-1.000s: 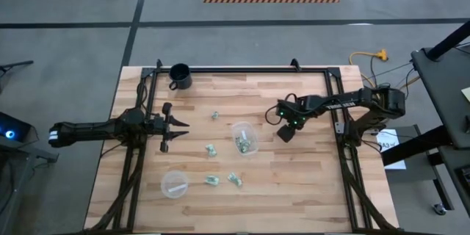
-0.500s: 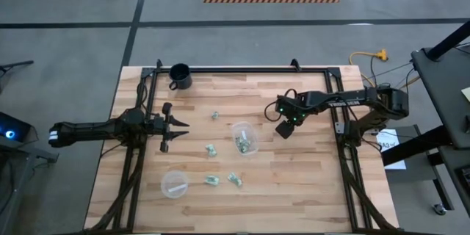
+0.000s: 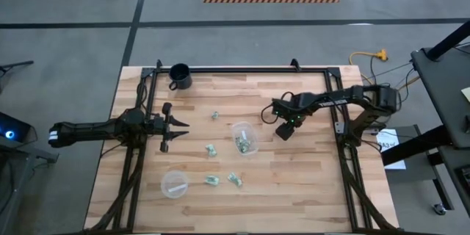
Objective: Pick and place items into bin
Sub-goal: Put the stevia packet into the transparent bin
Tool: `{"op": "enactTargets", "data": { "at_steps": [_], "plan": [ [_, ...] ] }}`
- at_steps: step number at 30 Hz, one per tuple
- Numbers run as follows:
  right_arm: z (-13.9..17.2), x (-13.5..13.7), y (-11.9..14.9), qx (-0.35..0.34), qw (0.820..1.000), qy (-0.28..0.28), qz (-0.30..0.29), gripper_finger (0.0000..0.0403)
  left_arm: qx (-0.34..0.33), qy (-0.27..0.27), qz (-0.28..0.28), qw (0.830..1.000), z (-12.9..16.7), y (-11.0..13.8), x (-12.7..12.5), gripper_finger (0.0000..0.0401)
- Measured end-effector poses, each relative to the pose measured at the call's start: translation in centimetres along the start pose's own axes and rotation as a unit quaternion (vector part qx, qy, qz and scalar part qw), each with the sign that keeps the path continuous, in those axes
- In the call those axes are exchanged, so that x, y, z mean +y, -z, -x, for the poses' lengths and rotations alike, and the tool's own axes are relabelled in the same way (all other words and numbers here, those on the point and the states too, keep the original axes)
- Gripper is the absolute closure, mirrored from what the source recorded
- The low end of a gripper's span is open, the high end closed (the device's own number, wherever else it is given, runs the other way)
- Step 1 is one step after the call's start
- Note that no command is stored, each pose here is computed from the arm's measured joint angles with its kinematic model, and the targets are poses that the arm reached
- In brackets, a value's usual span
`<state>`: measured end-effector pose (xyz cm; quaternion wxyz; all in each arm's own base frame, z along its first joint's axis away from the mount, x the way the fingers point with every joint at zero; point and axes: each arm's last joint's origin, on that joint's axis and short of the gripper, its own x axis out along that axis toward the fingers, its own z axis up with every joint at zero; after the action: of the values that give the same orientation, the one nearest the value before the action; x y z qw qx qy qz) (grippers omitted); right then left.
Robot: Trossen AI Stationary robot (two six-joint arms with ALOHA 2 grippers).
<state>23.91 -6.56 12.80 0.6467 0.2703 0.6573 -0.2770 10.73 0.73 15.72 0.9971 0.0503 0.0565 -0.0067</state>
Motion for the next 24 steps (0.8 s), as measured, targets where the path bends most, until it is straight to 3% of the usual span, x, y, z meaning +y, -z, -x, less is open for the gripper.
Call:
{"op": "enactTargets", "data": {
  "at_steps": [9, 13, 18, 24],
  "plan": [
    [-0.13, 0.27, -0.44, 0.004, 1.0, 0.0, 0.026, 0.0214, 0.0, 0.0, 0.0, 1.0, 0.0, -0.01, 0.0, 0.0307],
    [0.24, 0.21, -0.35, 0.0, 0.999, -0.005, 0.043, 0.0268, 0.0, 0.0, 0.0, 1.0, 0.0, 0.0, 0.0, 0.0307],
    [0.25, 0.11, -0.21, 0.007, 0.996, -0.001, 0.091, 0.0375, 0.0, 0.0, 0.0, 1.0, 0.0, 0.0, 0.0, 0.0307],
    [0.25, 0.1, -0.2, 0.007, 0.994, -0.001, 0.112, 0.0391, 0.0, 0.0, 0.0, 1.0, 0.0, -0.01, 0.0, 0.0307]
  ]
}}
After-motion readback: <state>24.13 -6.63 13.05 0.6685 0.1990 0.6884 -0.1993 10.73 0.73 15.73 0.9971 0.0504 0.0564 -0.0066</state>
